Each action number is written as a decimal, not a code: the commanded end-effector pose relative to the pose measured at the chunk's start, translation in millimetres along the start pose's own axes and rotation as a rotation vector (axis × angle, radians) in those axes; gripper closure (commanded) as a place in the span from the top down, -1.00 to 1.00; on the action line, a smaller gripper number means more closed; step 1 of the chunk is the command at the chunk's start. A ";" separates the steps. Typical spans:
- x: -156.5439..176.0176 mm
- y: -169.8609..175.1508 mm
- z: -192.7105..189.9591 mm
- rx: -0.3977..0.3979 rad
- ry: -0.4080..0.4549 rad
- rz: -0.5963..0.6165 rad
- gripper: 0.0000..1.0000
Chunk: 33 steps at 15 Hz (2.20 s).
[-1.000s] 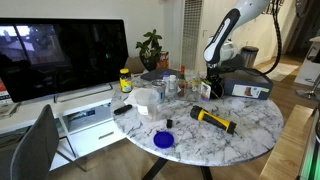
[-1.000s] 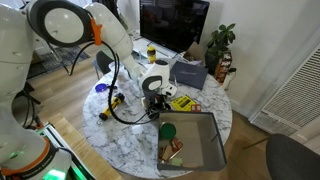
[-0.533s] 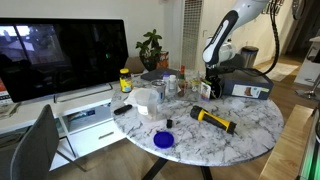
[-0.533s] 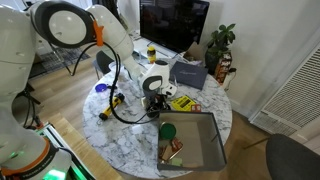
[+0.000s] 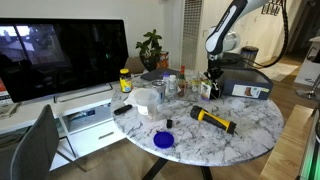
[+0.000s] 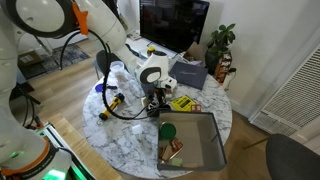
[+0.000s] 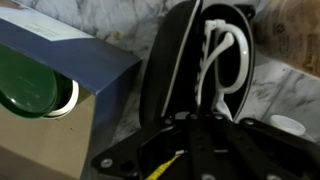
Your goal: Remove the glasses from the black bag
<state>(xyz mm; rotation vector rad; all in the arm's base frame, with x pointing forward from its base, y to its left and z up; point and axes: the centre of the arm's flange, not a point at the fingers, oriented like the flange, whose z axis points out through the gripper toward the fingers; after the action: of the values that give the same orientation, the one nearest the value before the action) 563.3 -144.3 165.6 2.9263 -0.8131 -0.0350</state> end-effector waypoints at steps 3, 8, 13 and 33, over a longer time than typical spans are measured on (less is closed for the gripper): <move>-70.0 8.5 -47.6 0.037 -0.037 -0.043 -0.98; -126.7 26.4 -56.7 0.042 -0.072 -0.084 -0.98; -172.3 25.1 -48.7 0.072 -0.114 -0.107 -0.98; -160.0 2.4 67.3 0.062 -0.241 0.548 -0.98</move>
<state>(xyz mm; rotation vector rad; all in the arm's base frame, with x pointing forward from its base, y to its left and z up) 412.4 -74.0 116.9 2.7315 -1.5405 -0.3398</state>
